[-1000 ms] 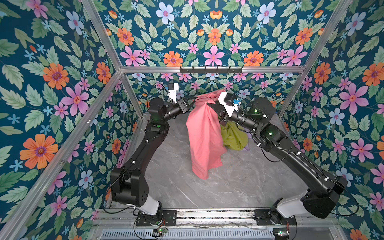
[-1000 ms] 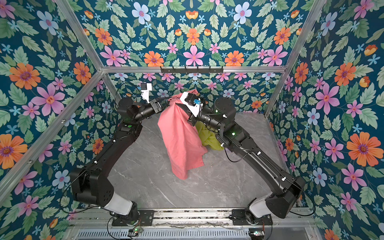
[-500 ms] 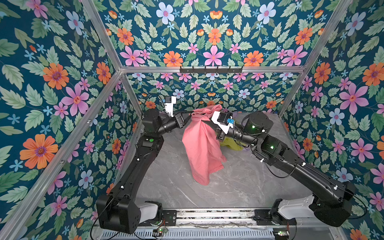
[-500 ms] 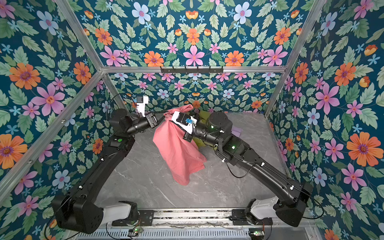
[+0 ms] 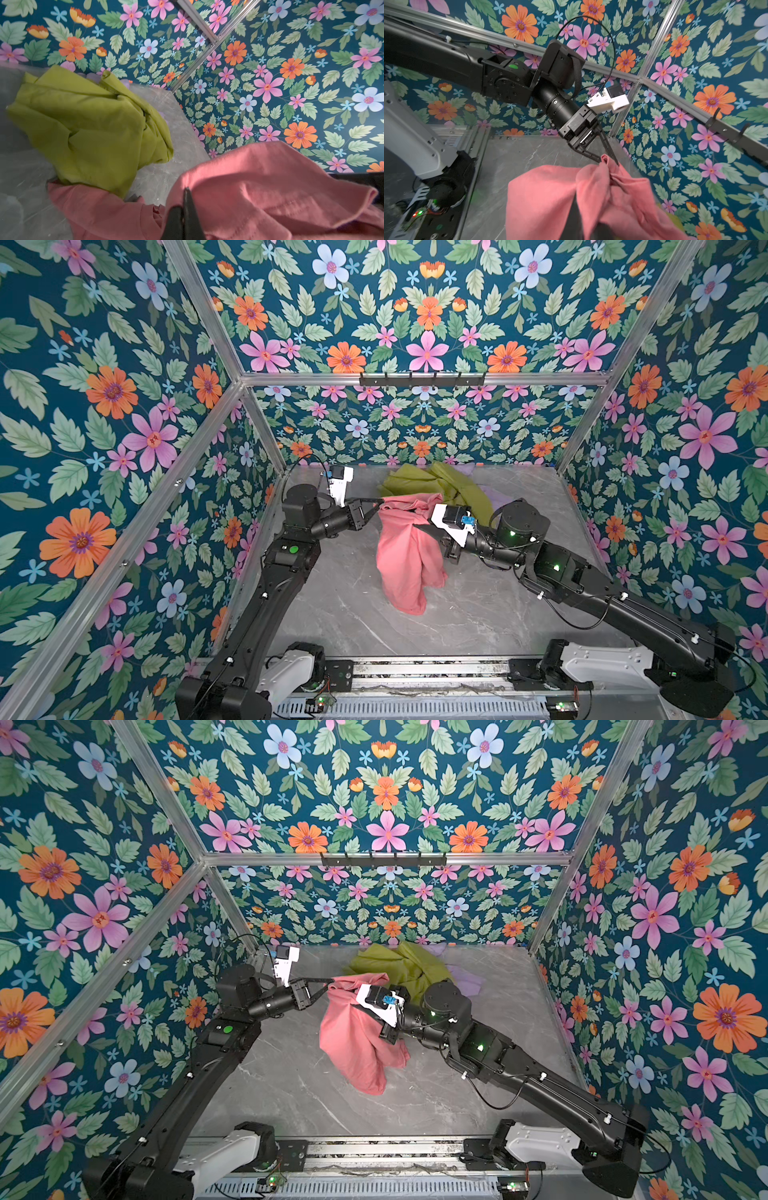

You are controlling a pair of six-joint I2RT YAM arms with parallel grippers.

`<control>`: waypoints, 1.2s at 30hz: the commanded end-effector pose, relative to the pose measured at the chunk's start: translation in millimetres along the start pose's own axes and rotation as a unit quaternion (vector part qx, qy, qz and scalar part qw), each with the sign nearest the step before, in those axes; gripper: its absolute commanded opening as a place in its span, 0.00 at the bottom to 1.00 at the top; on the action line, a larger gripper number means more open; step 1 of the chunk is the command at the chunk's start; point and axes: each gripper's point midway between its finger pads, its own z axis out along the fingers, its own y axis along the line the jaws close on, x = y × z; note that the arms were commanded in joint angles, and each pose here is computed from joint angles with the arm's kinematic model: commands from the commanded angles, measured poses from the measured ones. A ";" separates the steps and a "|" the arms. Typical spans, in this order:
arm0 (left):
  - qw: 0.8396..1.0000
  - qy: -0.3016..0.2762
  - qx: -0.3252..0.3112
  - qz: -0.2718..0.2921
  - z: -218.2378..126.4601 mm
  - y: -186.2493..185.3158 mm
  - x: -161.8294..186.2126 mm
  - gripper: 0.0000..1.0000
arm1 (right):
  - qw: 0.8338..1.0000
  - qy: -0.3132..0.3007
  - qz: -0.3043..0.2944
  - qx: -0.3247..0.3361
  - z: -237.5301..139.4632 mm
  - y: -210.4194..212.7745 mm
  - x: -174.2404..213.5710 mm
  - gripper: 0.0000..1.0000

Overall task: Pick out a specific cloth from the pile
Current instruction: 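Carry the pink cloth toward the robot with both grippers and lower it, then lay the pink cloth on the table near the robot with both grippers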

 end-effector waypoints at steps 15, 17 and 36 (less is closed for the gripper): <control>0.978 0.129 -0.102 -0.128 -1.8 56.5 150.3 0.00 | 0.967 0.138 0.214 0.022 -42.5 41.2 137.1 0.00; 0.975 0.137 -0.110 -0.137 -2.0 63.7 161.1 0.00 | 0.961 0.153 0.227 0.028 -46.3 45.1 153.7 0.00; 0.934 0.181 -0.251 -0.179 3.2 152.1 220.1 0.00 | 0.903 0.268 0.326 0.079 -28.6 24.6 268.7 0.00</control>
